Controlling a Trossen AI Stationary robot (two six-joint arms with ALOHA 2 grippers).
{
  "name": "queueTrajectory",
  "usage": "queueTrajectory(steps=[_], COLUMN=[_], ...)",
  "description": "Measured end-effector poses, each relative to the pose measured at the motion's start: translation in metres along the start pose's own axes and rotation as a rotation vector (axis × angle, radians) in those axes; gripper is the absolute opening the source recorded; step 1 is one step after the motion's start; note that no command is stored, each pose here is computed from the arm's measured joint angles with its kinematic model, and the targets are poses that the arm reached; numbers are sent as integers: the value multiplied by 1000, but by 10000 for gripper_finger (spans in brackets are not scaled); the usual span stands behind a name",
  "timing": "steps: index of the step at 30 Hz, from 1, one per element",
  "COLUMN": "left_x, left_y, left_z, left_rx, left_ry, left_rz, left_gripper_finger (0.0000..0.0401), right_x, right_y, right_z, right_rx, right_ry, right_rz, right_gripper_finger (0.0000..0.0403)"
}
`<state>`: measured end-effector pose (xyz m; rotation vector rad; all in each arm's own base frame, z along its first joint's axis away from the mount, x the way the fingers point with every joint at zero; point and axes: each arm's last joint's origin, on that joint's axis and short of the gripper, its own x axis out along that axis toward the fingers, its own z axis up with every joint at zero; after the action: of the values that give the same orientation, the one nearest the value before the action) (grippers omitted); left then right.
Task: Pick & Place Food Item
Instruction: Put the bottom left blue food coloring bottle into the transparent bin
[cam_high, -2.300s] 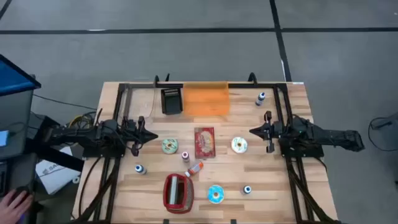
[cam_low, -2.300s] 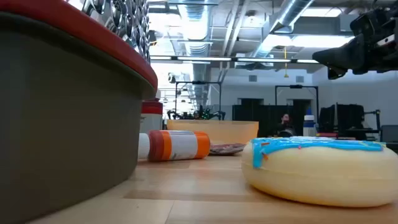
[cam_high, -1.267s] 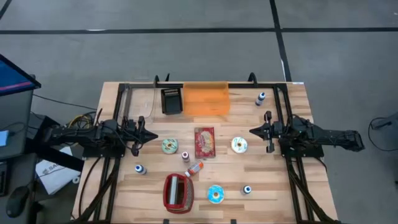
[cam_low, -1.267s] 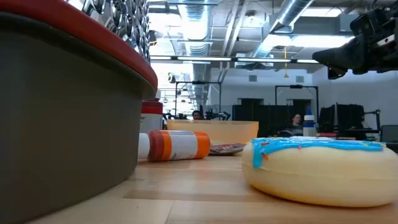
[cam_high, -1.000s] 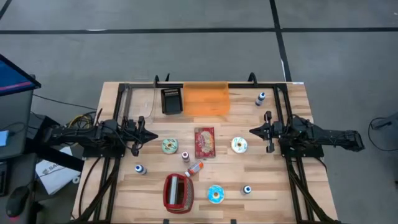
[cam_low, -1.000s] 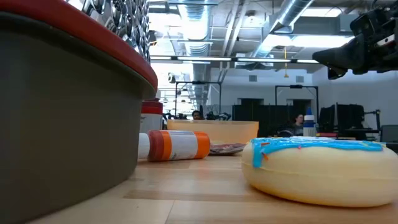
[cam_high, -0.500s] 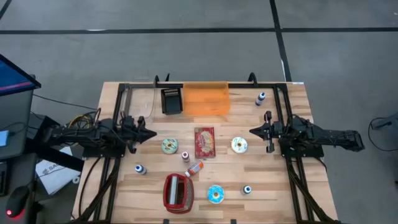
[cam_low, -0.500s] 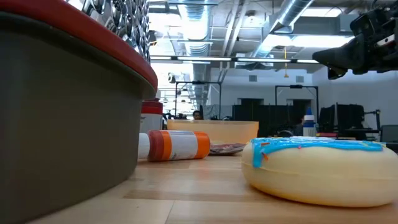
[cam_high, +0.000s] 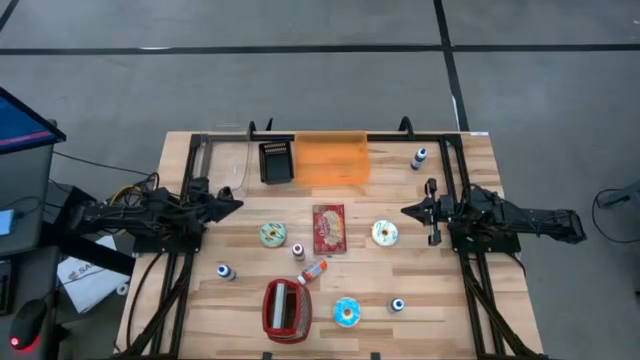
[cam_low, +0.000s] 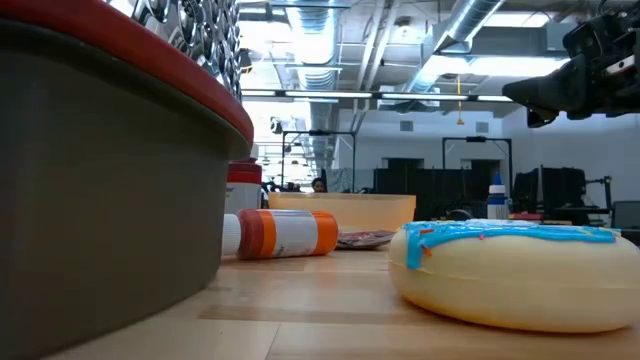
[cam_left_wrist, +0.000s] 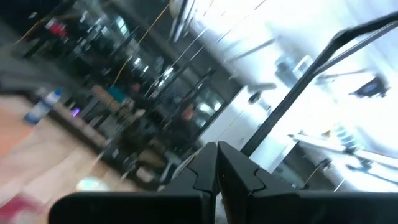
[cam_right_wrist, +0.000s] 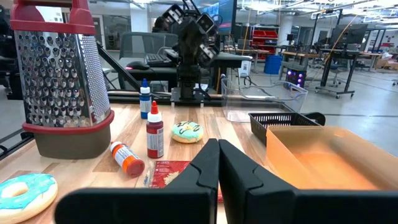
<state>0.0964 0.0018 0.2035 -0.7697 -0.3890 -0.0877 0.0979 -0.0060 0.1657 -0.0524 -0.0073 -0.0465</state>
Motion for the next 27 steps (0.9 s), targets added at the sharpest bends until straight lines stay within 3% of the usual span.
queueTrajectory(steps=[6, 12, 20, 23, 27], left_x=[-2, -1, 9, 13, 20], left_y=[-11, -10, -1, 6, 14], left_z=[16, 14, 5, -1, -5], left_rx=[-22, -77, -200, -235, -318], left_ry=[-206, -187, -117, -128, -196], left_rz=[-72, -72, 15, 114, 219], left_gripper_finger=[8, 8, 8, 8, 8], right_x=[0, 0, -1, -1, -1], right_y=[-1, -7, -7, -7, -6], right_z=[0, 2, 4, 5, 12], right_rx=[0, 0, 122, 252, 650], right_ry=[3, -13, -47, -65, -164], right_rz=[-40, -146, -148, -136, -94], right_gripper_finger=[0, 0, 0, 0, 0])
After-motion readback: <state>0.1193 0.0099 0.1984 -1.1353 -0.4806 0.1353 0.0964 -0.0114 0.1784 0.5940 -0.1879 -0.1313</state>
